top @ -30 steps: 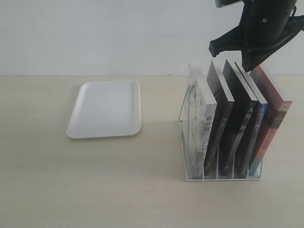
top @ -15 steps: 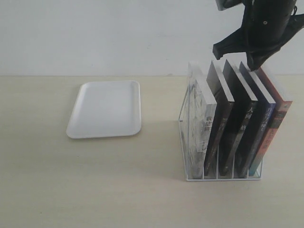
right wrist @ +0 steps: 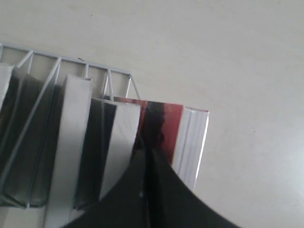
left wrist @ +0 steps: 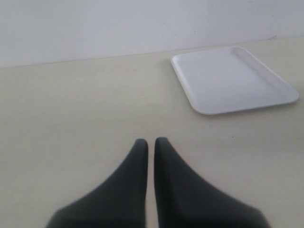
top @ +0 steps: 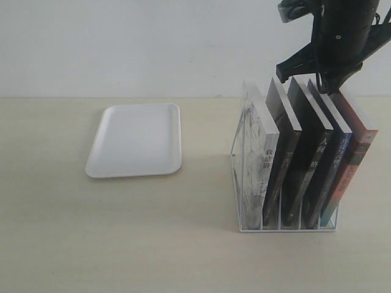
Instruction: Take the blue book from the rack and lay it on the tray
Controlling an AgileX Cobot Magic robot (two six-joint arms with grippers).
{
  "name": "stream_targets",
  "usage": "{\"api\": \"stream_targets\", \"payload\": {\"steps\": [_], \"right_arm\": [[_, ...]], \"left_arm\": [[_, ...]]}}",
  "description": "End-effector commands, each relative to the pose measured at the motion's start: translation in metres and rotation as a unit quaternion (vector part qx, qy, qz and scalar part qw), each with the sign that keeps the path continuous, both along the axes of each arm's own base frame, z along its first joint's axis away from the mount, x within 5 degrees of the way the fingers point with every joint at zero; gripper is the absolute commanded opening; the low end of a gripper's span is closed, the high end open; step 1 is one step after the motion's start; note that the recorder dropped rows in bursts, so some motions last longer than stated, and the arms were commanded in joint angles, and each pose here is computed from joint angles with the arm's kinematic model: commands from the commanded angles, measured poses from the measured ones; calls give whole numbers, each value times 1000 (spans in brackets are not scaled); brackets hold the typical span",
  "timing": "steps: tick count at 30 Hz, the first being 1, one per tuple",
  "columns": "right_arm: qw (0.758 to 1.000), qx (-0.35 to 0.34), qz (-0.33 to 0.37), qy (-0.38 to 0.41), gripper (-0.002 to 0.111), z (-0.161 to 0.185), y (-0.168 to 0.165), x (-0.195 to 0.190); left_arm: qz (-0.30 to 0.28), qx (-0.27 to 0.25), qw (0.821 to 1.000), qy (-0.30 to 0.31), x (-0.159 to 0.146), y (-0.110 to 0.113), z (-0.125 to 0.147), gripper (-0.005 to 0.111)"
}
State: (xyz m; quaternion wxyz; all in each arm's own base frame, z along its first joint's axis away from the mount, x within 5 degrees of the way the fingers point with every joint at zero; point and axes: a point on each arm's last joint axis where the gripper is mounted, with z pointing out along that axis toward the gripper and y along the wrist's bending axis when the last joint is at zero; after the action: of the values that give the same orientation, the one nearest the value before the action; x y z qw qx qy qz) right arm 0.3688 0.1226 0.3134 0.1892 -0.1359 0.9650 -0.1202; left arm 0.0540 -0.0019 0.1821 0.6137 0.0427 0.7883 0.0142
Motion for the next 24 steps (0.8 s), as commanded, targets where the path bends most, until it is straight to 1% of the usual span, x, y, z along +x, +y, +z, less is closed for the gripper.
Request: {"api": "stream_targets", "payload": {"steps": [1,4,6,7,9,10,13,15,16,19,21,22,24], "right_arm": [[1000,14,-5,-26,0,23,-7,-11],[999,37,4,-36,0,37,-8,-20],[998,47,13,-34,0,40,-6,-24],[998,51,17,-33,2,41,-6,-24],[998,55,22,-29,11,40,-5,-25],[998,59,23,-28,21,40,-4,-25],[997,64,24,-26,39,40,-3,-25],[997,64,21,-25,39,39,-3,-25],[997,64,21,-24,37,38,-3,-24],[998,62,20,-18,25,34,-2,-22],[998,61,19,-14,20,31,-1,-20],[998,60,18,-11,19,28,0,-19],[998,60,15,-8,19,25,0,-17]], "left_arm": [[1,0,1000,-11,0,0,3,5],[1,0,1000,-11,0,0,3,5],[1,0,1000,-11,0,0,3,5],[1,0,1000,-11,0,0,3,5],[1,0,1000,-11,0,0,3,5],[1,0,1000,-11,0,0,3,5],[1,0,1000,-11,0,0,3,5],[1,0,1000,-11,0,0,3,5],[1,0,1000,-11,0,0,3,5],[1,0,1000,-11,0,0,3,5],[1,0,1000,-11,0,0,3,5],[1,0,1000,-11,0,0,3,5],[1,0,1000,-11,0,0,3,5]]}}
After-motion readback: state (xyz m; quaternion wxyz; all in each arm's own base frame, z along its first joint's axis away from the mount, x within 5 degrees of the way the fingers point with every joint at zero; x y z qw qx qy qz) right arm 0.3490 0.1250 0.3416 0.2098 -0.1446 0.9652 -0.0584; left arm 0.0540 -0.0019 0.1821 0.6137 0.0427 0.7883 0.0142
